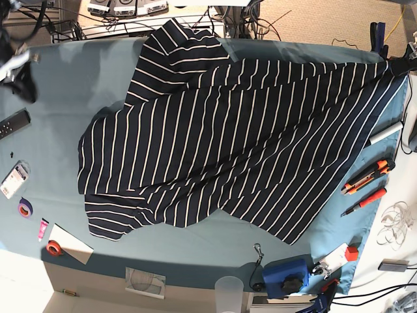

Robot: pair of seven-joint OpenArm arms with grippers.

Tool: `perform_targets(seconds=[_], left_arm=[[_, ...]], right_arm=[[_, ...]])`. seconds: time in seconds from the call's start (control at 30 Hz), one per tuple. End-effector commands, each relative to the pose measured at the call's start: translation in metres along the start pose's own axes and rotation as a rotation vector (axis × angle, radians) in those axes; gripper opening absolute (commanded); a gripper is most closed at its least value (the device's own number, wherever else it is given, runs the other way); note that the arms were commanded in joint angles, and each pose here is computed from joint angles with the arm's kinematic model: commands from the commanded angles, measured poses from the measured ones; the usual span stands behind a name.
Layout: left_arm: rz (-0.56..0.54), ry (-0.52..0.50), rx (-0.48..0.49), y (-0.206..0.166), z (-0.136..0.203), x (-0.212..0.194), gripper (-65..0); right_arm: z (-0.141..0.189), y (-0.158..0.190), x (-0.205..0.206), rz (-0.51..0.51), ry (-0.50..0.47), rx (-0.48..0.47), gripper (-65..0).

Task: Layout the t-shirt on the table in an organized manner, then fold the t-shirt properly
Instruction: 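Move the left gripper down to the shirt hem and grasp it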

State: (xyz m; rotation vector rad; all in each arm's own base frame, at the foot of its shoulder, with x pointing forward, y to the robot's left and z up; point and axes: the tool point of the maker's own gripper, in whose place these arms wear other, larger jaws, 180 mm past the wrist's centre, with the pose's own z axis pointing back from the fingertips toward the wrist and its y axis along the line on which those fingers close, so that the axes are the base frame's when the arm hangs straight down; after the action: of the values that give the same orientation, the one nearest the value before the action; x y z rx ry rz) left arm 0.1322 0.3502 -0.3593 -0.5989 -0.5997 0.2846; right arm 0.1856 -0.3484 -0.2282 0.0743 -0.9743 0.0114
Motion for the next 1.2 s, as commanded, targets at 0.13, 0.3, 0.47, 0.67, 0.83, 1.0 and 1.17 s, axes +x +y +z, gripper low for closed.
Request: perform_targets(seconds=[0.13, 0.3, 0.47, 0.67, 0.83, 1.0, 1.17], left_arm=[[-0.061, -0.090, -0.001, -0.003, 0.009, 0.027, -32.3], [-0.091, -0.117, 0.011, -0.003, 0.015, 0.043, -31.1], [-0.155, -0.124, 0.041, -0.002, 0.028, 0.067, -31.1], [-0.280, -0.207, 0.033, -0.023, 0.036, 0.119, -31.1], [-0.336, -0.300, -0.060, -0.053, 0.014, 0.155, -31.1], [-0.508, -0.276, -0.058, -0.085, -0.053, 0.183, -31.1], [-0.772, -0.130, -0.063, -0.137, -0.116, 0.201, -31.1]], right_arm=[[-0.027, 0.005, 0.020, 0.096, -0.002, -0.019, -65.0], [-0.058, 0.024, 0.017, 0.183, 0.063, 0.007, -65.0], [-0.074, 0.036, 0.010, 0.243, 0.119, 0.020, -65.0], [-0.076, 0.039, 0.013, 0.246, 0.100, 0.030, -65.0], [-0.076, 0.039, 0.013, 0.246, 0.099, 0.030, -65.0], [-0.076, 0.039, 0.013, 0.246, 0.099, 0.030, -65.0], [-0.077, 0.033, 0.004, 0.246, 0.133, -0.012, -65.0]])
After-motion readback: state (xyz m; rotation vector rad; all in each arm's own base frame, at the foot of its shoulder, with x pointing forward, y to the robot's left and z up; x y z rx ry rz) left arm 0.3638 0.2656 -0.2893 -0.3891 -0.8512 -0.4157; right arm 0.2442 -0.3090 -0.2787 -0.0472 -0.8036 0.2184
